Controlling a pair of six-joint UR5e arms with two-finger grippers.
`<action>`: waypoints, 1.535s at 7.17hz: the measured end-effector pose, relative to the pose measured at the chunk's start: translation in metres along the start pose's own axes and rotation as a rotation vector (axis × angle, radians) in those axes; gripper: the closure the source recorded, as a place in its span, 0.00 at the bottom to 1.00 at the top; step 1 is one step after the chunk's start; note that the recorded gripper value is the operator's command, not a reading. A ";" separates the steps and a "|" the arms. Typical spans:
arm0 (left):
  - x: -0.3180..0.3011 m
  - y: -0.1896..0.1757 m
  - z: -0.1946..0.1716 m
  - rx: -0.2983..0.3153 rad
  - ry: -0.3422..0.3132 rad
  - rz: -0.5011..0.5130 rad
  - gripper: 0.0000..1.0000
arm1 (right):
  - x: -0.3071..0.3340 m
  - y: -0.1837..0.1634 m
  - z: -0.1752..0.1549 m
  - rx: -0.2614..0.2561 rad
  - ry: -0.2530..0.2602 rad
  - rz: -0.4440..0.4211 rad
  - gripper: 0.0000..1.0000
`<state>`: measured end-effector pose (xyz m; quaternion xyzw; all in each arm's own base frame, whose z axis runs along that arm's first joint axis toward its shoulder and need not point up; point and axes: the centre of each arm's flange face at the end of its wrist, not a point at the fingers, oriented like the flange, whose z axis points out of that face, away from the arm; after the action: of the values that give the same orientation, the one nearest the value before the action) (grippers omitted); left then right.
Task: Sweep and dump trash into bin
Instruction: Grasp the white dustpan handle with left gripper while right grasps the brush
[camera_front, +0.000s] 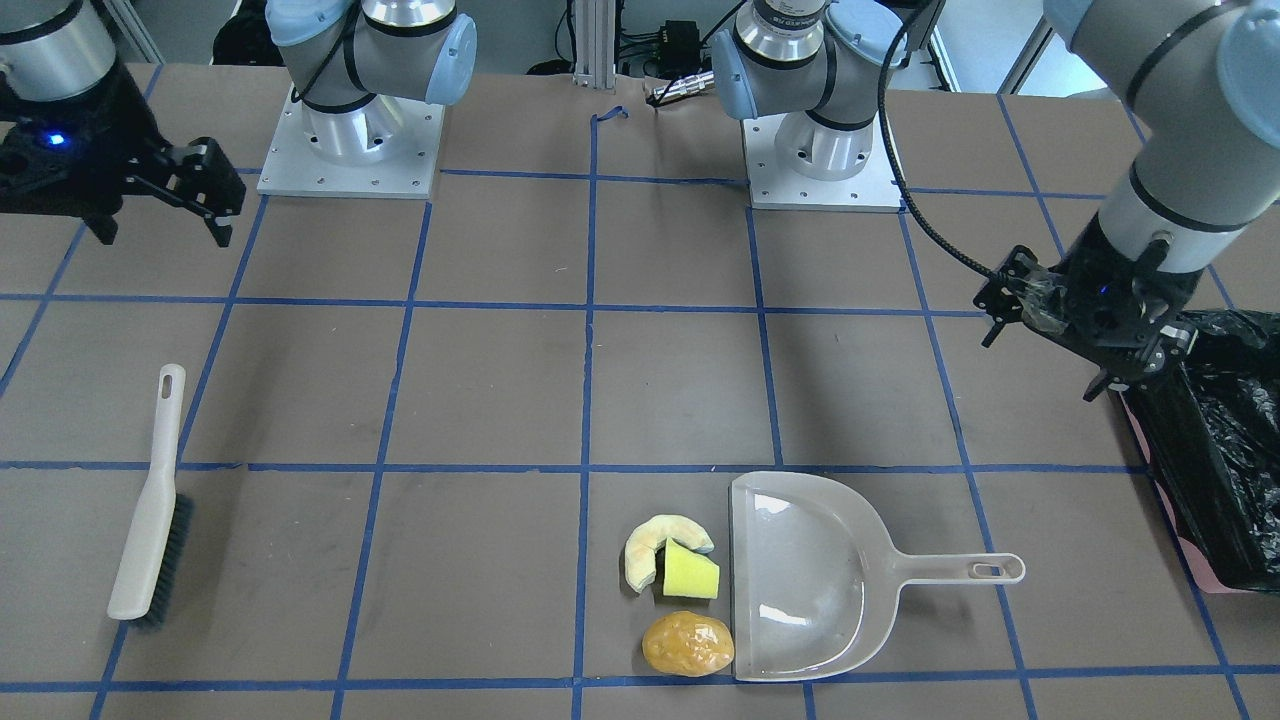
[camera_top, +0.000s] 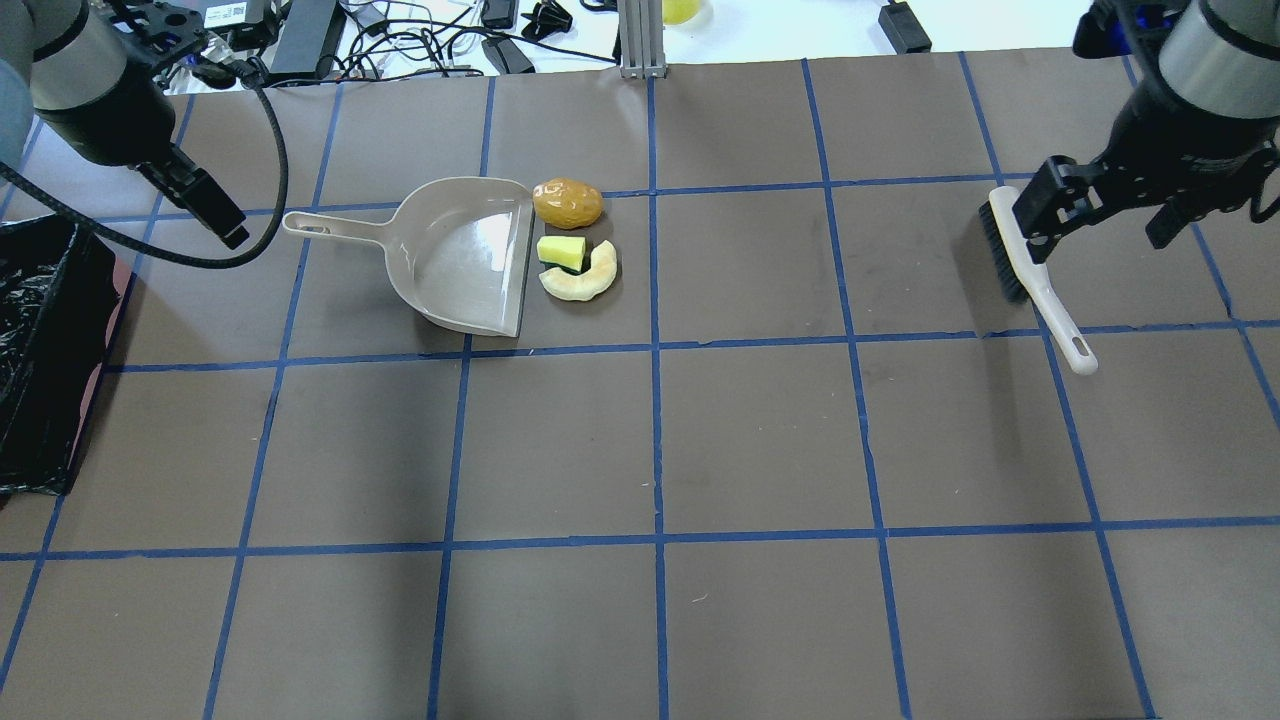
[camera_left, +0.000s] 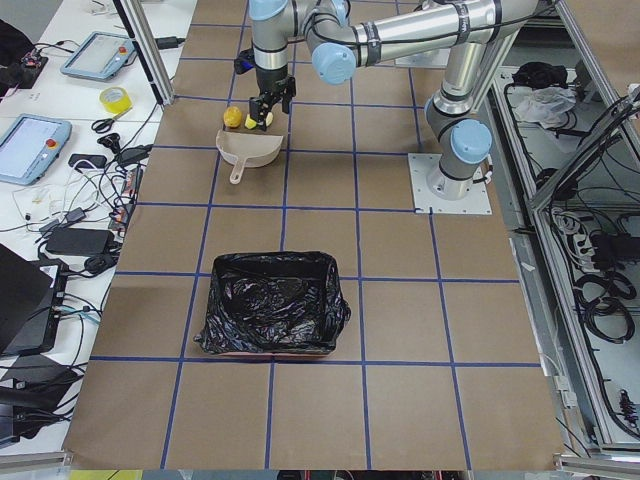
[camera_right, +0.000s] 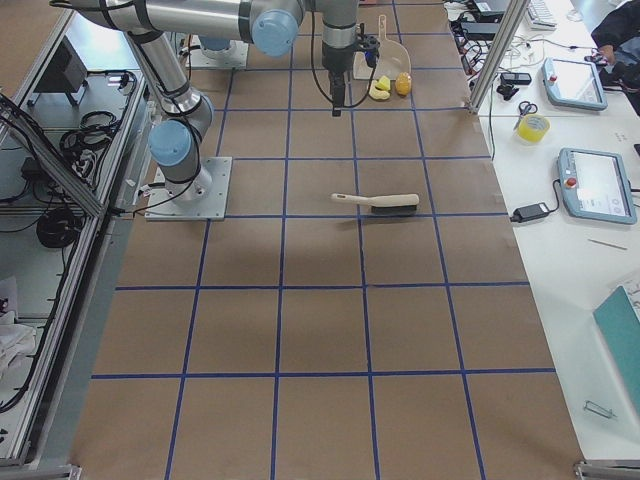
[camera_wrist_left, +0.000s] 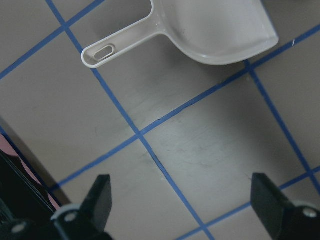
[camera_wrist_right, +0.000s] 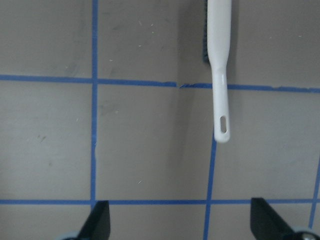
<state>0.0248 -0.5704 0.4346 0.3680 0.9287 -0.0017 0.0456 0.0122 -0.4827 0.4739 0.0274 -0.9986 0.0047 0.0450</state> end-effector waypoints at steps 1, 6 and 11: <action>-0.020 -0.003 0.024 -0.001 -0.003 0.134 0.00 | 0.026 -0.021 0.021 0.012 0.009 0.006 0.08; -0.080 -0.050 0.126 0.072 0.071 0.575 0.00 | 0.109 -0.083 0.177 -0.093 -0.040 0.012 0.00; -0.100 -0.085 0.178 0.085 0.120 0.671 0.00 | 0.095 -0.071 0.247 -0.212 -0.085 -0.008 0.01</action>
<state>0.0542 -0.7072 0.2634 0.6540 0.7560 -0.0038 -0.0264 -0.1009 -0.5618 0.2369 0.0265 -0.9944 -0.1024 0.0053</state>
